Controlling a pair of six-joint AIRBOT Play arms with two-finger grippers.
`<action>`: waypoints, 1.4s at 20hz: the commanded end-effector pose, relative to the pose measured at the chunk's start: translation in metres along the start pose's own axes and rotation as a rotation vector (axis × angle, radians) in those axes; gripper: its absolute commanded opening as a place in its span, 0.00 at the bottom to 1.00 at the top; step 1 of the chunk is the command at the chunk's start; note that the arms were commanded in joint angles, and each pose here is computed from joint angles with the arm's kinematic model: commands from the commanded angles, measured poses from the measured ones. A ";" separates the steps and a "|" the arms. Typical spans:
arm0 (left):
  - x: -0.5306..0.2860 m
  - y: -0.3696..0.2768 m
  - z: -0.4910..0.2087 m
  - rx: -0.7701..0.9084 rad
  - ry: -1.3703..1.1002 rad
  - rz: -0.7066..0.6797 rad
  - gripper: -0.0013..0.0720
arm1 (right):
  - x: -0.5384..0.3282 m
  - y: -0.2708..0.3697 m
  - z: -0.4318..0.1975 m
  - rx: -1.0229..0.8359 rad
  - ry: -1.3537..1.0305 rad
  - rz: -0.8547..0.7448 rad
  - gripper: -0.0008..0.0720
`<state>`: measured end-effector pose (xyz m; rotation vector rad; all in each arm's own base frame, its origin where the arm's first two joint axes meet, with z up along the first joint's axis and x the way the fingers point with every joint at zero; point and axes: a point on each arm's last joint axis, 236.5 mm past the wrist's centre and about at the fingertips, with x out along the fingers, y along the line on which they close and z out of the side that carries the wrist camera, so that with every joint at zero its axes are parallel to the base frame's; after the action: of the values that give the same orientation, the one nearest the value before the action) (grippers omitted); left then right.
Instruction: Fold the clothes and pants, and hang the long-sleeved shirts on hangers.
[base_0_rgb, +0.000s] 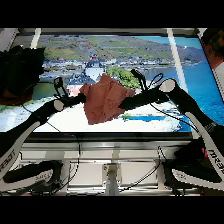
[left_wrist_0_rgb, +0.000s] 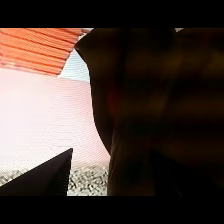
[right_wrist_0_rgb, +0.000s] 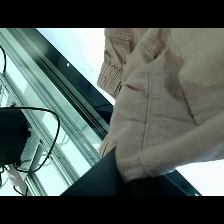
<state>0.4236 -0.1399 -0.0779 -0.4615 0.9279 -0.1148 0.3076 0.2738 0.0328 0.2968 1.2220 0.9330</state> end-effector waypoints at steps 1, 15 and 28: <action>0.031 -0.011 0.004 0.008 0.083 -0.005 0.73 | 0.000 -0.002 -0.001 -0.007 0.006 -0.010 0.03; -0.095 -0.085 0.155 0.200 -0.225 -0.160 0.04 | -0.023 0.025 -0.008 -0.073 0.006 0.014 0.03; -0.375 -0.105 0.183 0.382 -0.690 -0.119 0.03 | -0.045 0.212 -0.013 -0.191 -0.181 0.388 0.03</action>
<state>0.3797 -0.0818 0.3405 -0.2393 0.1546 -0.2822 0.2216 0.3376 0.1824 0.4298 0.9533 1.2710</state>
